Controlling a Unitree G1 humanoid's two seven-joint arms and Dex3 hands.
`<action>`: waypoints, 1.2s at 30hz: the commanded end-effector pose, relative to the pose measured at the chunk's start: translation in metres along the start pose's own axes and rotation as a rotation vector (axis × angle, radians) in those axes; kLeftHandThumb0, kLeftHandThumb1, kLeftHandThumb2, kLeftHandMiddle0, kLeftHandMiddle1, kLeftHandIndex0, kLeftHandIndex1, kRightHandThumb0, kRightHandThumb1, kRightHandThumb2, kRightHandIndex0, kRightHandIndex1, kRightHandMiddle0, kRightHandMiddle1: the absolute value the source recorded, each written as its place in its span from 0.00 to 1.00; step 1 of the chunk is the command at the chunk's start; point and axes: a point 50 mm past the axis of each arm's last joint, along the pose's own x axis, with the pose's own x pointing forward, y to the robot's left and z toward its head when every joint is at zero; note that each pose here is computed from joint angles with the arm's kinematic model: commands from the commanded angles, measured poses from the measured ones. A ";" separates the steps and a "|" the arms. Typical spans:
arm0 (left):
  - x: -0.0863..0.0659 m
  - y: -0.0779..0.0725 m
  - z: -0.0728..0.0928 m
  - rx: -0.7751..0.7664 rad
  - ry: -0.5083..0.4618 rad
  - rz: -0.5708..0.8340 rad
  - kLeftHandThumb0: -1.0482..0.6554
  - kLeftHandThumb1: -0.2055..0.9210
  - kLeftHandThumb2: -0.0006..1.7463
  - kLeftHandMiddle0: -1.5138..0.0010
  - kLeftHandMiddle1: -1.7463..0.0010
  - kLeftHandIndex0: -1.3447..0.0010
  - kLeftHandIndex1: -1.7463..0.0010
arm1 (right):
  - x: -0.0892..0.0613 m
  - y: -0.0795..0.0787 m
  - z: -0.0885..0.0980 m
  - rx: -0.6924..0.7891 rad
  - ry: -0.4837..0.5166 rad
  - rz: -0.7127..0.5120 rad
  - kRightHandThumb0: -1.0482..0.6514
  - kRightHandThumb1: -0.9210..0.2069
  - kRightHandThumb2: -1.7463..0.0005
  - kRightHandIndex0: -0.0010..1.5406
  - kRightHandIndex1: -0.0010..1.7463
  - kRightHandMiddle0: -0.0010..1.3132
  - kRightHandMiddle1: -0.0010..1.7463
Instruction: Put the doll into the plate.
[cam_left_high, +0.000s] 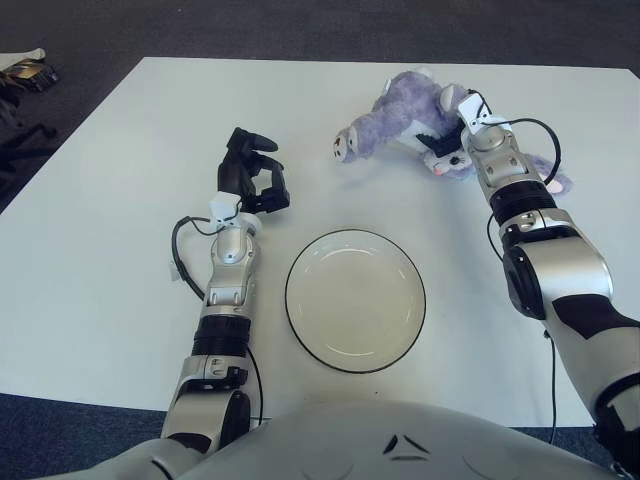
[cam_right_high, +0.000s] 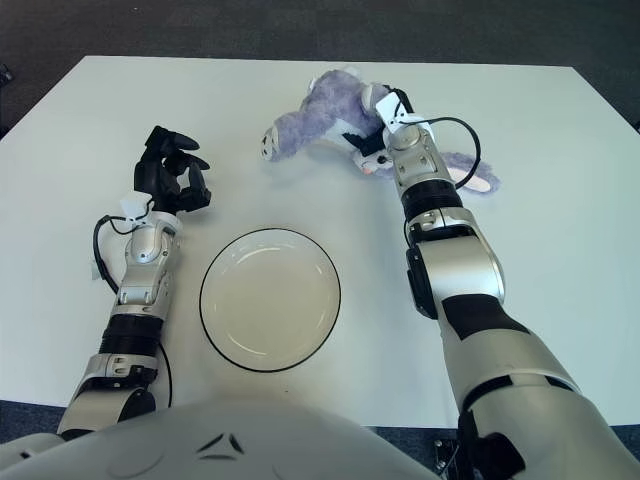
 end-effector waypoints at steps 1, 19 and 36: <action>-0.011 0.007 -0.018 0.020 0.095 0.037 0.61 0.44 0.78 0.66 0.00 0.62 0.00 | -0.007 -0.001 0.002 0.052 -0.027 0.033 0.93 0.67 0.14 0.48 1.00 0.78 1.00; -0.002 0.008 -0.019 -0.009 0.164 0.122 0.61 0.46 0.76 0.67 0.00 0.63 0.00 | -0.050 -0.004 0.046 0.055 -0.188 0.170 0.93 0.68 0.13 0.48 1.00 0.76 1.00; 0.015 0.016 -0.030 0.055 0.184 0.153 0.61 0.42 0.79 0.64 0.00 0.61 0.00 | -0.077 -0.006 0.065 -0.050 -0.384 0.238 0.93 0.69 0.12 0.49 1.00 0.78 1.00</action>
